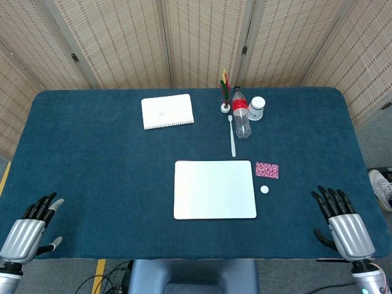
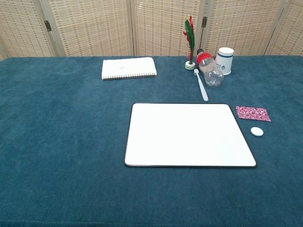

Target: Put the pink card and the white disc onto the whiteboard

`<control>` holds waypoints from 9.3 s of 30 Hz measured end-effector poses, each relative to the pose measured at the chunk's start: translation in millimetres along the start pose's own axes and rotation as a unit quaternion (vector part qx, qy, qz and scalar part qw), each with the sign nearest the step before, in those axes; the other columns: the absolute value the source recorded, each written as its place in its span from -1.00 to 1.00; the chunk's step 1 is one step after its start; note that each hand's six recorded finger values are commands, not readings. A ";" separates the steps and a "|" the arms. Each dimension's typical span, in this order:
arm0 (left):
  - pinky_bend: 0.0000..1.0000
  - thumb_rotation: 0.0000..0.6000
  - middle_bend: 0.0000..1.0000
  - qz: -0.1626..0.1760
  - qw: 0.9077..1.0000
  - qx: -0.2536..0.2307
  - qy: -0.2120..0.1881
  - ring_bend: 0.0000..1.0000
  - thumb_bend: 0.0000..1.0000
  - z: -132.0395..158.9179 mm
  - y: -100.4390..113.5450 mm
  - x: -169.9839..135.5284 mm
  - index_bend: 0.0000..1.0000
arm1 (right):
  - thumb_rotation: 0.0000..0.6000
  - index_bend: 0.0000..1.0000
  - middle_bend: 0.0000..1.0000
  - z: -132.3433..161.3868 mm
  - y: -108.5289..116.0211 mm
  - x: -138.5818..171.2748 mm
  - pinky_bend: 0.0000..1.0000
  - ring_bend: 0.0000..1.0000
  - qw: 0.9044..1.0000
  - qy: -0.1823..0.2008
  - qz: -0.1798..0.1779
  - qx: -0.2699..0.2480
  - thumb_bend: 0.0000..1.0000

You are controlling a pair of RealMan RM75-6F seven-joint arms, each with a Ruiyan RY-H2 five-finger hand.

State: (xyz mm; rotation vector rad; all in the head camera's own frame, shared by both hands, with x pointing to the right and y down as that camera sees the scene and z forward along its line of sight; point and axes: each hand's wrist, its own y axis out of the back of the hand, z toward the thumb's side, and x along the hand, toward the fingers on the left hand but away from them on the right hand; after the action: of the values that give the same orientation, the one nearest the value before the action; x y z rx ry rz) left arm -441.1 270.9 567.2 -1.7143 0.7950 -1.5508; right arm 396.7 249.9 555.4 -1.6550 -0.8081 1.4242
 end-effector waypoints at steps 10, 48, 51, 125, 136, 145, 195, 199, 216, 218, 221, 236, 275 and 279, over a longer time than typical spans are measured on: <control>-0.63 1.00 -0.90 -0.006 1.000 0.002 -0.019 -0.89 -0.49 9.1 -1.2 2.0 -0.75 | 1.00 -1.00 -0.98 2.3 -2.4 4.6 -1.00 -1.00 1.000 0.011 0.013 -0.012 -0.67; -0.63 1.00 -0.90 -0.031 0.990 -0.107 -0.086 -0.89 -0.49 5.0 17.2 -3.4 -0.75 | 1.00 -0.67 -0.94 -1.9 -34.4 -168.5 -1.00 -1.00 0.988 -0.101 0.111 -0.033 -0.61; -0.63 1.00 -0.90 -0.038 0.989 -0.111 -0.093 -0.89 -0.49 4.2 16.5 -2.3 -0.75 | 1.00 -0.67 -0.98 3.3 -45.4 -179.5 -1.00 -1.00 0.985 -0.109 0.123 -0.043 -0.65; -0.63 1.00 -0.90 -0.051 0.989 -0.120 -0.073 -0.89 -0.49 -12.8 13.8 10.6 -0.74 | 1.00 -0.39 -1.00 63.3 -112.4 -254.2 -1.00 -1.00 0.974 -0.100 0.201 0.040 -0.58; -0.63 1.00 -0.90 -0.049 0.990 -0.118 -0.066 -0.89 -0.49 -15.6 14.2 11.7 -0.74 | 1.00 -0.34 -1.00 64.3 -110.0 -258.5 -1.00 -1.00 0.977 -0.100 0.183 0.044 -0.43; -0.63 1.00 -0.90 -0.048 0.990 -0.117 -0.069 -0.89 -0.49 -12.9 14.2 10.4 -0.74 | 1.00 -0.34 -1.00 72.8 -91.7 -249.6 -1.00 -1.00 0.983 -0.089 0.158 0.022 -0.42; -0.63 1.00 -0.90 -0.034 0.992 -0.107 -0.057 -0.89 -0.49 -14.2 19.0 2.0 -0.74 | 1.00 -0.37 -1.00 68.3 -69.0 -178.1 -1.00 -1.00 0.985 -0.037 0.169 0.020 -0.53; -0.63 1.00 -0.90 -0.038 0.992 -0.103 -0.060 -0.89 -0.49 -10.0 16.2 3.1 -0.74 | 1.00 -0.36 -1.00 54.5 -77.0 -173.1 -1.00 -1.00 0.984 -0.038 0.171 0.021 -0.53; -0.63 1.00 -0.90 -0.041 0.991 -0.114 -0.057 -0.89 -0.49 -15.0 17.3 6.2 -0.74 | 1.00 -0.35 -1.00 82.5 -108.3 -184.8 -1.00 -1.00 0.985 -0.009 0.161 0.060 -0.49; -0.63 1.00 -0.90 -0.043 0.991 -0.115 -0.057 -0.89 -0.49 -15.4 17.3 6.4 -0.74 | 1.00 -0.35 -1.00 84.5 -109.7 -184.6 -1.00 -1.00 0.985 -0.007 0.160 0.064 -0.49; -0.63 1.00 -0.90 -0.044 0.991 -0.115 -0.060 -0.89 -0.49 -14.8 17.2 6.2 -0.74 | 1.00 -0.34 -1.00 86.5 -111.9 -183.1 -1.00 -1.00 0.985 -0.006 0.159 0.068 -0.48; -0.63 1.00 -0.90 -0.044 0.990 -0.115 -0.062 -0.89 -0.49 -15.0 17.7 4.4 -0.74 | 1.00 -0.29 -0.98 83.2 -117.0 -174.5 -1.00 -1.00 0.985 -0.014 0.152 0.079 -0.44; -0.63 1.00 -0.90 -0.050 0.990 -0.119 -0.058 -0.89 -0.49 -15.8 15.1 7.9 -0.74 | 1.00 -0.03 -0.86 100.5 -95.0 -173.5 -1.00 -1.00 0.992 -0.004 0.111 0.059 -0.27; -0.63 1.00 -0.90 -0.048 0.989 -0.125 -0.060 -0.89 -0.49 -16.4 16.9 7.8 -0.74 | 1.00 -0.03 -0.86 117.7 -82.2 -180.8 -1.00 -1.00 0.993 0.010 0.101 0.065 -0.27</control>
State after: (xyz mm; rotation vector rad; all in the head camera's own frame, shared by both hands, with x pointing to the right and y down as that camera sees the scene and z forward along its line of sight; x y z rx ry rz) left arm -456.6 253.4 558.8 -2.0338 0.8859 -1.4434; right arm 253.0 152.7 707.8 -1.6843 -0.5348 1.5611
